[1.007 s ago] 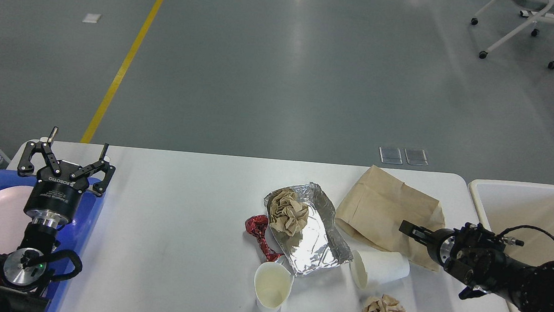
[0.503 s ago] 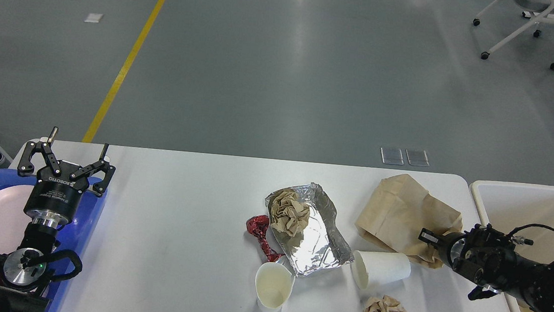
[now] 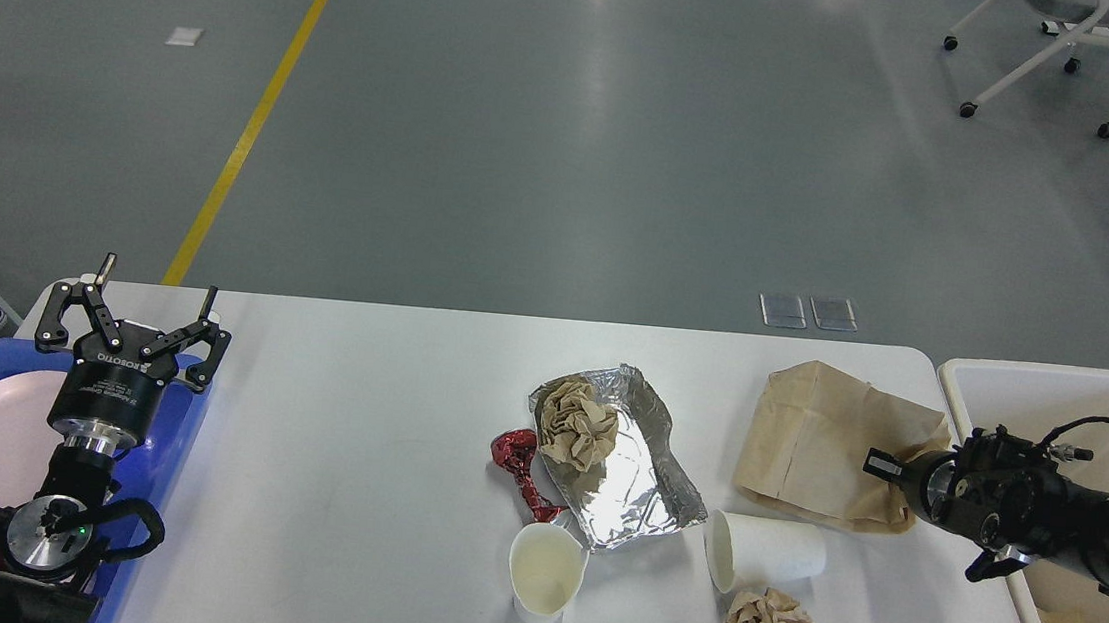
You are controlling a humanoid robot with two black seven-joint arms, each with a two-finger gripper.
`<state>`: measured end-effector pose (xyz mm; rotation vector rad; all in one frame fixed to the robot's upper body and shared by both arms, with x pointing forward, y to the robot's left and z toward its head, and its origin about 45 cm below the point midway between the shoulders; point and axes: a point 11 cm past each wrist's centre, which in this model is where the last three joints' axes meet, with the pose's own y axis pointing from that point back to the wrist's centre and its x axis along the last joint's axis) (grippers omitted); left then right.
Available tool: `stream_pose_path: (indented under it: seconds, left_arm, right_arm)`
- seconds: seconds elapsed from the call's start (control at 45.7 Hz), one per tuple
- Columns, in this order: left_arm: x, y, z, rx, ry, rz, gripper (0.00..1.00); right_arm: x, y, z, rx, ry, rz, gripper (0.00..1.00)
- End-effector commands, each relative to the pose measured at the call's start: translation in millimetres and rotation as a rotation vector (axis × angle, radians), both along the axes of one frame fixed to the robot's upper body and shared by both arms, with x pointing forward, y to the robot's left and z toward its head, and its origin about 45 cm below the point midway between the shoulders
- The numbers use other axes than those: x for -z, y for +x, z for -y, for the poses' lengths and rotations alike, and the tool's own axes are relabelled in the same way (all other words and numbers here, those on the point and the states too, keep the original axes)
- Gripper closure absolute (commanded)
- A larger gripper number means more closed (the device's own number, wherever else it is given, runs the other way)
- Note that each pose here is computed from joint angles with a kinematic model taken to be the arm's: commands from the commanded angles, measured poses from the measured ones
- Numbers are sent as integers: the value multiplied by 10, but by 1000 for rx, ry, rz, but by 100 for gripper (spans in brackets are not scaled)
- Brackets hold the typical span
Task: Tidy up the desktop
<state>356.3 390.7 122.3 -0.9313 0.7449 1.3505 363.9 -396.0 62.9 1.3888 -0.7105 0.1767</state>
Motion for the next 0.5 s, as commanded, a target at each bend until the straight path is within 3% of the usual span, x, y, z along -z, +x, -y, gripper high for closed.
stream_pose_path:
  seconds: [0.0, 0.481]
  left_arm:
    - [0, 0, 1, 0, 1, 0, 4]
    - [0, 0, -1, 0, -1, 0, 4]
  right_arm:
    - [-247, 93, 22, 14, 25, -30, 100]
    - [-1915, 297, -98, -93, -16, -104, 100]
